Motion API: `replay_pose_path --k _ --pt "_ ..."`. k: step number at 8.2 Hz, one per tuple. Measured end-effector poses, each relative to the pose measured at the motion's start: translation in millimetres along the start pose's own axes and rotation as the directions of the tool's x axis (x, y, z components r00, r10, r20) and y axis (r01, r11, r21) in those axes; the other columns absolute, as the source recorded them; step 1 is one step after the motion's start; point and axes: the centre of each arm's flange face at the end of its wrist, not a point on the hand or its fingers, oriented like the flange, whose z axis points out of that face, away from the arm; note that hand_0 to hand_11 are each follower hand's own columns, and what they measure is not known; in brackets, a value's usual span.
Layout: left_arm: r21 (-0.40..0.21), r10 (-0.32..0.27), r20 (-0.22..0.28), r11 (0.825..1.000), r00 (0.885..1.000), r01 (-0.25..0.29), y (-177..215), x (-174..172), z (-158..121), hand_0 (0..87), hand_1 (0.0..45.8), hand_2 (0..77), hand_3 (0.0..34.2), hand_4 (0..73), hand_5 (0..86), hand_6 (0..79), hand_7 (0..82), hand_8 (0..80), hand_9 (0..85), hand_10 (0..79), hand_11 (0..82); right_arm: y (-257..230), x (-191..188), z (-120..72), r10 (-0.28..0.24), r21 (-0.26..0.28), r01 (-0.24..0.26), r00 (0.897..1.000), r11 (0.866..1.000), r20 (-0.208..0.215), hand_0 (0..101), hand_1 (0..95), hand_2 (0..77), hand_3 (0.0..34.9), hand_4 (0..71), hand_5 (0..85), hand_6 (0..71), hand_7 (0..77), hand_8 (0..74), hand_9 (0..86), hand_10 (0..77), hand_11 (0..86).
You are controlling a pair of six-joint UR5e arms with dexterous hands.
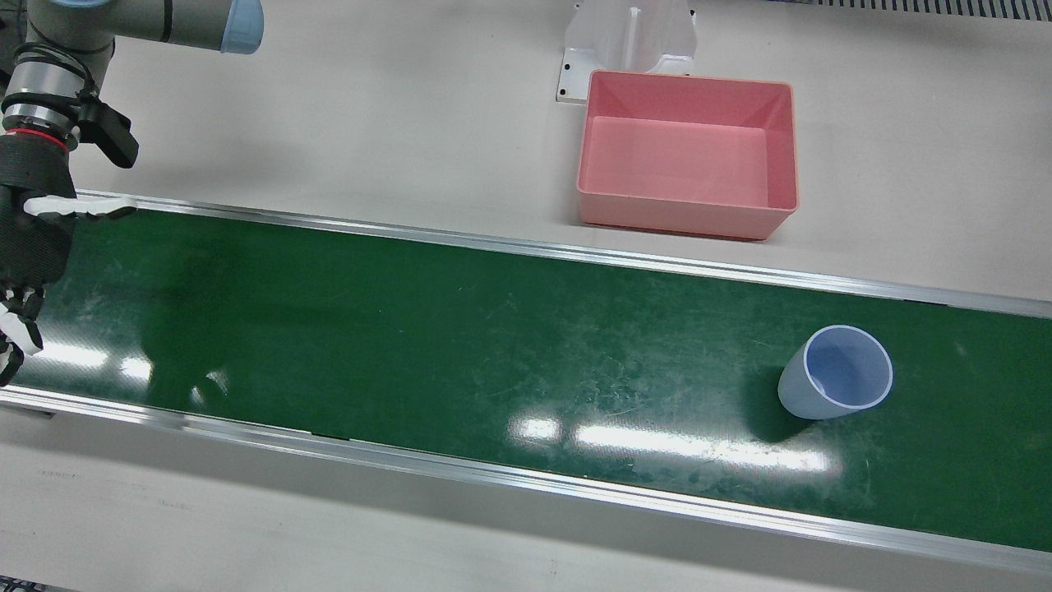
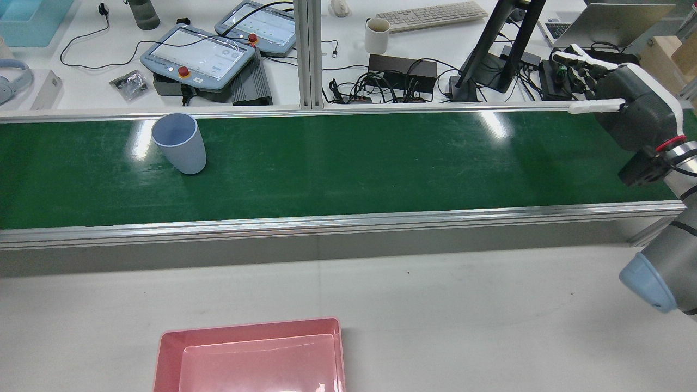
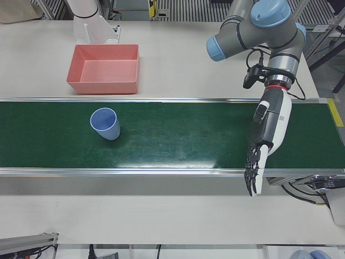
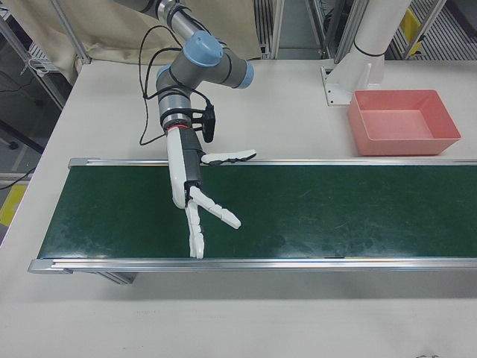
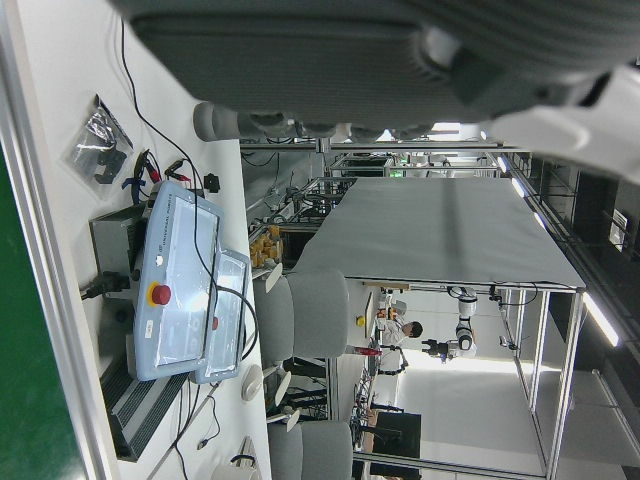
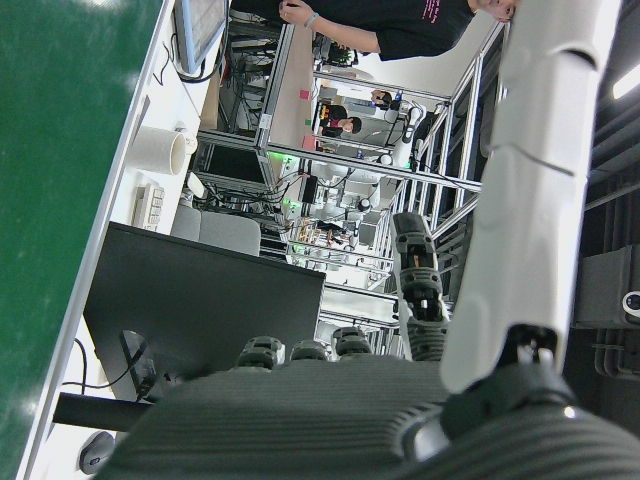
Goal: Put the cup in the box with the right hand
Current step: 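Lower the right hand beside the belt and wait for the blue cup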
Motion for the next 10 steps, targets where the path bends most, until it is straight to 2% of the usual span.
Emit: replay_pose_path --k 1,2,3,4,6,8,10 --pt "0.0 0.0 0.0 1.0 1.0 0.0 0.0 0.0 0.0 0.0 0.5 0.5 0.0 0.0 0.0 0.0 0.0 0.0 0.0 0.0 0.0 0.6 0.7 0.2 0.0 0.0 0.0 1.0 1.0 -0.002 59 18.0 0.5 0.0 12.5 5.5 2.7 4.9 0.5 1.1 1.1 4.4" --pt "0.0 0.0 0.0 1.0 1.0 0.0 0.0 0.0 0.0 0.0 0.5 0.5 0.0 0.0 0.0 0.0 0.0 0.0 0.5 0.0 0.0 1.3 0.9 0.6 0.0 -0.002 0.0 1.0 1.0 -0.002 65 20.2 1.1 0.0 19.1 6.5 2.7 7.1 0.5 1.1 1.1 5.4" --pt "0.0 0.0 0.0 1.0 1.0 0.0 0.0 0.0 0.0 0.0 0.5 0.5 0.0 0.0 0.0 0.0 0.0 0.0 0.5 0.0 0.0 1.6 1.1 0.9 0.001 -0.002 -0.001 1.0 1.0 -0.001 68 18.5 0.5 0.0 22.4 6.5 2.7 7.1 0.5 1.1 1.6 5.4" --pt "0.0 0.0 0.0 1.0 1.0 0.0 0.0 0.0 0.0 0.0 0.5 0.5 0.0 0.0 0.0 0.0 0.0 0.0 0.5 0.0 0.0 1.8 1.2 1.1 0.001 -0.003 -0.001 1.0 1.0 -0.001 65 18.5 0.5 0.0 22.4 6.5 2.7 7.1 0.5 1.1 1.6 5.4" --pt "0.0 0.0 0.0 1.0 1.0 0.0 0.0 0.0 0.0 0.0 0.5 0.5 0.0 0.0 0.0 0.0 0.0 0.0 0.5 0.0 0.0 1.5 1.1 1.2 0.001 -0.002 -0.001 1.0 1.0 -0.001 64 19.1 1.1 0.0 18.0 6.5 2.7 7.1 0.5 1.1 1.6 5.4" --pt "0.0 0.0 0.0 1.0 1.0 0.0 0.0 0.0 0.0 0.0 0.5 0.5 0.0 0.0 0.0 0.0 0.0 0.0 0.5 0.0 0.0 1.1 0.3 1.2 0.001 -0.001 -0.001 1.0 1.0 0.001 63 19.1 0.5 0.0 20.2 6.5 2.7 7.6 0.5 1.1 1.6 5.4" --pt "0.0 0.0 0.0 1.0 1.0 0.0 0.0 0.0 0.0 0.0 0.5 0.5 0.0 0.0 0.0 0.0 0.0 0.0 0.5 0.0 0.0 1.0 -0.1 1.2 0.001 -0.001 -0.001 1.0 1.0 0.001 63 20.2 0.5 0.0 19.1 6.5 2.7 7.6 0.5 1.1 1.6 5.4"
